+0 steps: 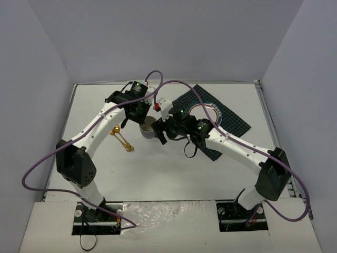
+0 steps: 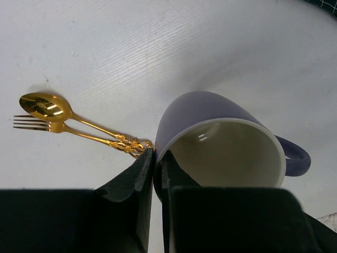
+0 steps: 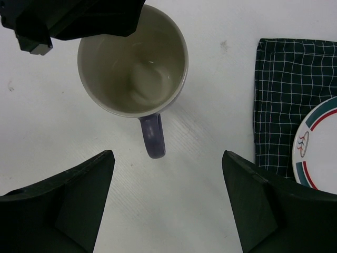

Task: Set the dinner table for one person

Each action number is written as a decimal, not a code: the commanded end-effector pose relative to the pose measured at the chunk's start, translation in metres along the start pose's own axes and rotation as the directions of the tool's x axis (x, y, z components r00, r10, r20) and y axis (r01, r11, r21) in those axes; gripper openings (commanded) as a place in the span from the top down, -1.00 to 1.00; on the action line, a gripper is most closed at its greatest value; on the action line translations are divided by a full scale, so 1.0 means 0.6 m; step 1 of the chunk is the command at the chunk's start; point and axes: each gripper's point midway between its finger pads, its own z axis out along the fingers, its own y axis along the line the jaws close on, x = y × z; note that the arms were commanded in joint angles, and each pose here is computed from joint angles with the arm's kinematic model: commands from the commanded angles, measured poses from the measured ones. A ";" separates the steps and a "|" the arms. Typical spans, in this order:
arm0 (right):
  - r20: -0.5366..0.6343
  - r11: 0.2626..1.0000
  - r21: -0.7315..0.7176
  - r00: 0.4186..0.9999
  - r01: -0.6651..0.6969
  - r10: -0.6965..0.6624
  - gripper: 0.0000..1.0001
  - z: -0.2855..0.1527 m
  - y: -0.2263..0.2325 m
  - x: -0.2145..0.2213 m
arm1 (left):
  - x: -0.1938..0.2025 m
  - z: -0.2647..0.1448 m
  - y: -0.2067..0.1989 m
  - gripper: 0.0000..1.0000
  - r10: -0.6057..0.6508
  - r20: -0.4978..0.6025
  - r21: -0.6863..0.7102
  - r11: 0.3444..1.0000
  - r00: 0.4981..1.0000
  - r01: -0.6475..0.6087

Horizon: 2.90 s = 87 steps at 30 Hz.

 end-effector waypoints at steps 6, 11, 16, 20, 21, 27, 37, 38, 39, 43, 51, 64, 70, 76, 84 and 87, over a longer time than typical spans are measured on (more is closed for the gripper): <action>0.049 0.997 -0.027 0.996 0.075 -0.073 -0.40 0.038 0.012 -0.031 | -0.048 -0.070 -0.012 1.00 -0.008 0.163 0.040 0.999 0.987 0.001; 0.055 0.995 -0.034 0.994 0.096 -0.094 -0.13 0.048 0.017 -0.033 | -0.047 -0.069 -0.018 1.00 -0.005 0.159 0.060 0.998 0.987 -0.005; 0.057 0.994 -0.036 0.993 0.103 -0.101 0.13 0.054 0.019 -0.031 | -0.048 -0.069 -0.021 1.00 -0.007 0.161 0.071 0.997 0.987 -0.004; 0.083 0.994 -0.034 0.992 0.102 -0.099 0.27 0.057 0.019 -0.038 | -0.048 -0.069 -0.025 1.00 -0.010 0.161 0.087 0.996 0.987 -0.005; 0.087 0.994 -0.034 0.991 0.104 -0.101 0.33 0.058 0.020 -0.039 | -0.049 -0.069 -0.029 1.00 -0.010 0.162 0.096 0.995 0.987 -0.006; 0.098 0.994 -0.022 0.990 0.105 -0.102 0.79 0.057 0.018 -0.039 | -0.049 -0.071 -0.032 1.00 -0.011 0.166 0.111 0.994 0.986 -0.008; 0.129 0.995 0.027 0.986 0.099 -0.101 1.00 0.037 0.004 -0.026 | -0.052 -0.084 -0.005 0.48 -0.074 0.175 0.096 0.994 0.982 0.058; 0.133 0.995 0.031 0.986 0.094 -0.097 1.00 0.035 0.003 -0.025 | -0.054 -0.089 0.002 0.39 -0.086 0.186 0.095 0.993 0.979 0.069; 0.138 0.995 0.035 0.986 0.090 -0.094 1.00 0.031 0.002 -0.024 | -0.056 -0.091 0.007 0.33 -0.098 0.193 0.094 0.992 0.976 0.081; 0.154 0.994 0.088 0.985 0.069 -0.082 1.00 0.015 -0.015 -0.020 | -0.065 -0.111 0.032 0.12 -0.143 0.239 0.092 0.988 0.960 0.125; 0.217 0.972 0.232 0.976 -0.027 -0.024 1.00 -0.050 -0.082 -0.009 | -0.058 -0.143 0.103 -0.10 -0.270 0.335 0.038 0.961 0.903 0.273; 0.417 0.734 0.547 0.891 -0.402 0.177 1.00 -0.236 -0.351 0.073 | 0.081 -0.185 0.197 -0.93 -0.303 0.462 -0.240 0.862 0.834 0.446; 0.442 0.654 0.593 0.869 -0.469 0.222 1.00 -0.267 -0.436 0.109 | 0.122 -0.194 0.207 -0.94 -0.311 0.504 -0.274 0.828 0.806 0.490; 0.457 0.613 0.617 0.859 -0.494 0.233 1.00 -0.282 -0.490 0.132 | 0.138 -0.212 0.212 -0.94 -0.303 0.545 -0.289 0.807 0.782 0.514; 0.460 0.606 0.616 0.854 -0.503 0.242 1.00 -0.275 -0.526 0.164 | 0.145 -0.222 0.217 -0.94 -0.294 0.555 -0.311 0.794 0.778 0.522; 0.433 0.580 0.643 0.862 -0.500 0.263 1.00 -0.269 -0.543 0.188 | 0.144 -0.223 0.217 -0.94 -0.293 0.559 -0.308 0.795 0.776 0.522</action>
